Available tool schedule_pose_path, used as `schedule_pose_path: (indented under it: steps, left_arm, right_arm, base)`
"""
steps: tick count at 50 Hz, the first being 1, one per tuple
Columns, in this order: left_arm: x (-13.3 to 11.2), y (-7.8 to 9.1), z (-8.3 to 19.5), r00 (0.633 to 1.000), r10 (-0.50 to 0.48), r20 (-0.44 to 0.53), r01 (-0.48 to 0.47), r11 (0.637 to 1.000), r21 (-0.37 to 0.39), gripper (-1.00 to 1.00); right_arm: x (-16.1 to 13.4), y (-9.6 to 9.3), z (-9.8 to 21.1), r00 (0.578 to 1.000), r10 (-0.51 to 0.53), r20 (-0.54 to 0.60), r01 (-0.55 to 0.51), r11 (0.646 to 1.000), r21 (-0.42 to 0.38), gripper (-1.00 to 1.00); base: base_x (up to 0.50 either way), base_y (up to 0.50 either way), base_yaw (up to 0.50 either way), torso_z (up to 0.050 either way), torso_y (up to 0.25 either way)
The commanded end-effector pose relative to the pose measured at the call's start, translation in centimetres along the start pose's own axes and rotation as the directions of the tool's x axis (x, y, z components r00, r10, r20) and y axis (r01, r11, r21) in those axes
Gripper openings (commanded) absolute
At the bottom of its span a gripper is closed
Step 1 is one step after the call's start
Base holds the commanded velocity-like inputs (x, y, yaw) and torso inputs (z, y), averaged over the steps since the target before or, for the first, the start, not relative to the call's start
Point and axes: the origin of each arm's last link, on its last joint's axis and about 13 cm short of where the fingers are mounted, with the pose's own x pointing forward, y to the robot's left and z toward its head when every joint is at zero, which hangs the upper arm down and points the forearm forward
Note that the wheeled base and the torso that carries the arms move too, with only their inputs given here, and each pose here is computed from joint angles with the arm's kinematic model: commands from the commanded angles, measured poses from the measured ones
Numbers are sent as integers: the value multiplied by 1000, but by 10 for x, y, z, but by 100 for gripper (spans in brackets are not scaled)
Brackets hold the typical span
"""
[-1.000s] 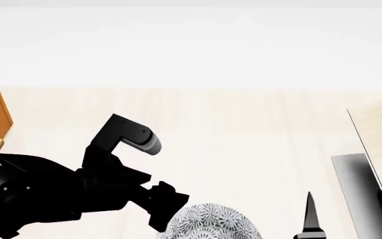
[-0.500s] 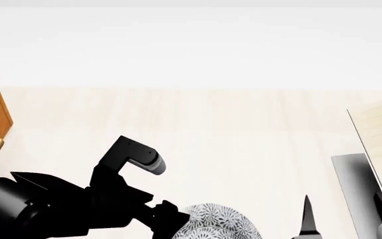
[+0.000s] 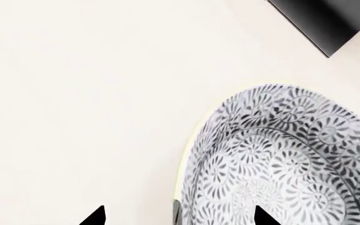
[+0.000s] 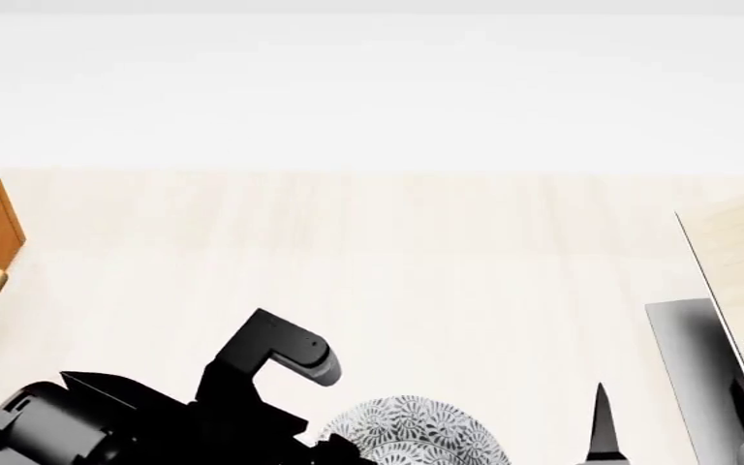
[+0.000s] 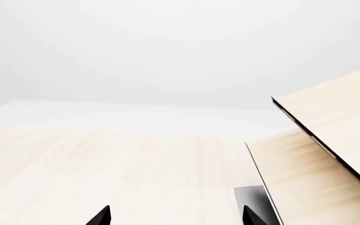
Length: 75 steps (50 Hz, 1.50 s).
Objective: Close the top drawer of the cabinet and put the bowl on top of it.
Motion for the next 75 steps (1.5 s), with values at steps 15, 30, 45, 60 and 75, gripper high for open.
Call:
schedule_pose_path:
  steps: [15, 30, 45, 60, 75]
  left_arm:
    - [17, -5, -17, 999, -23, -43, 23, 1000, 10, 100]
    - [11, -5, -17, 1000, -13, -24, 14, 999, 33, -100]
    - [10, -5, -15, 1000, 10, -4, -10, 1000, 23, -100]
    - [-21, -9, 7, 998, 36, 56, -39, 997, 64, -100]
    - [-64, -11, 32, 987, 73, 140, -87, 992, 92, -100]
  right_arm:
    - [-1, -1, -4, 1000, -1, -4, 1, 1000, 5, 100]
    - [3, 0, -5, 1000, 3, -6, -3, 1000, 5, 100]
    - [2, 0, -6, 1000, -3, -8, 3, 1000, 2, 100]
    - [-1, 0, 2, 1000, 2, 8, -2, 1000, -7, 100]
    - [-8, 2, 13, 1000, 1, 30, -1, 1000, -15, 100]
  base:
    - [0, 0, 0, 0, 0]
    - [0, 0, 0, 0, 0]
    - [0, 0, 0, 0, 0]
    - [0, 0, 0, 0, 0]
    - [0, 0, 0, 0, 0]
